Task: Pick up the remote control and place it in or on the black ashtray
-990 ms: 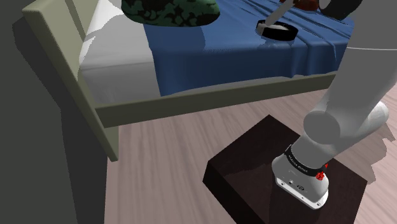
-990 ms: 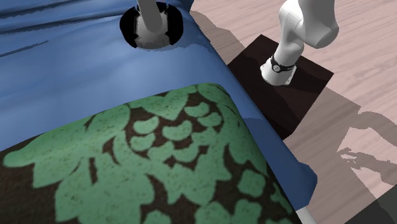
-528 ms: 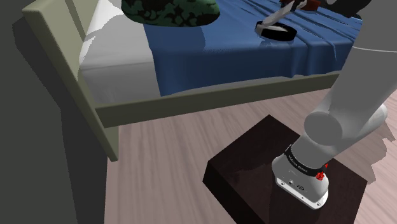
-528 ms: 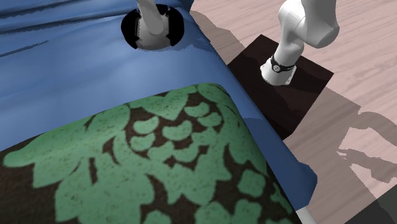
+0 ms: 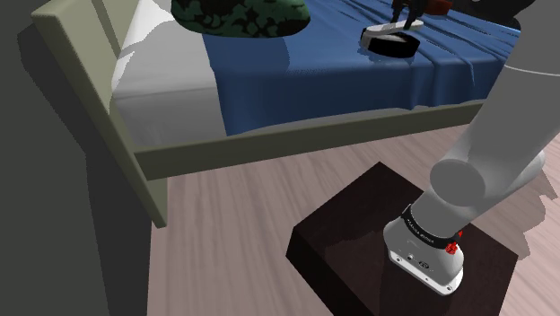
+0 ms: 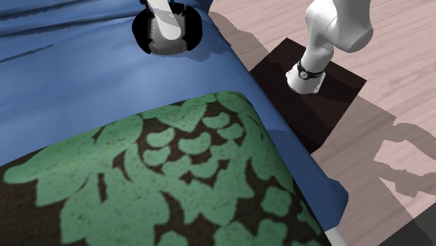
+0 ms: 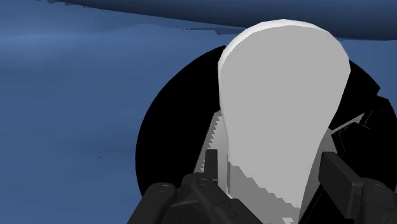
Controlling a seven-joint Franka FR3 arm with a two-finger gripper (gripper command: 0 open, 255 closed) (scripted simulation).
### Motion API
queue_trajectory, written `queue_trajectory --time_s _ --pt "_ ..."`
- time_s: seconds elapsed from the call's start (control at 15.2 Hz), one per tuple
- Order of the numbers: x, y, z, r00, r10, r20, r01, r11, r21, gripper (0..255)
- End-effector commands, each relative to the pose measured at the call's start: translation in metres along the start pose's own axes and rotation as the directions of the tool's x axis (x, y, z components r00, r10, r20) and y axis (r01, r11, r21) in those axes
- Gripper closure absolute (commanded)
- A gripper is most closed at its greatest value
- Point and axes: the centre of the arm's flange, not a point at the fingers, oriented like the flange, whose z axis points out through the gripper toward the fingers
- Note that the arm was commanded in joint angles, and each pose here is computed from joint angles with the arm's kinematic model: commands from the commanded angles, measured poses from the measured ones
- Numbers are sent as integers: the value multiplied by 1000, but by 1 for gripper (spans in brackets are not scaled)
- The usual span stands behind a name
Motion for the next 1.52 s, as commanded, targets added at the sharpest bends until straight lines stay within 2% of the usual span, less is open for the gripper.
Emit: queue_trajectory --time_s 0.0,0.33,0.4,0.73,0.99,1.45 --pt "0 0 2 1000 0 0 0 1000 0 255" --pt "0 0 2 1000 0 0 0 1000 0 255" --pt "0 0 2 1000 0 0 0 1000 0 0" --pt "0 0 2 1000 0 0 0 1000 0 0" --pt "0 0 -48 1000 0 0 0 1000 0 0" --pt "0 0 -48 1000 0 0 0 1000 0 0"
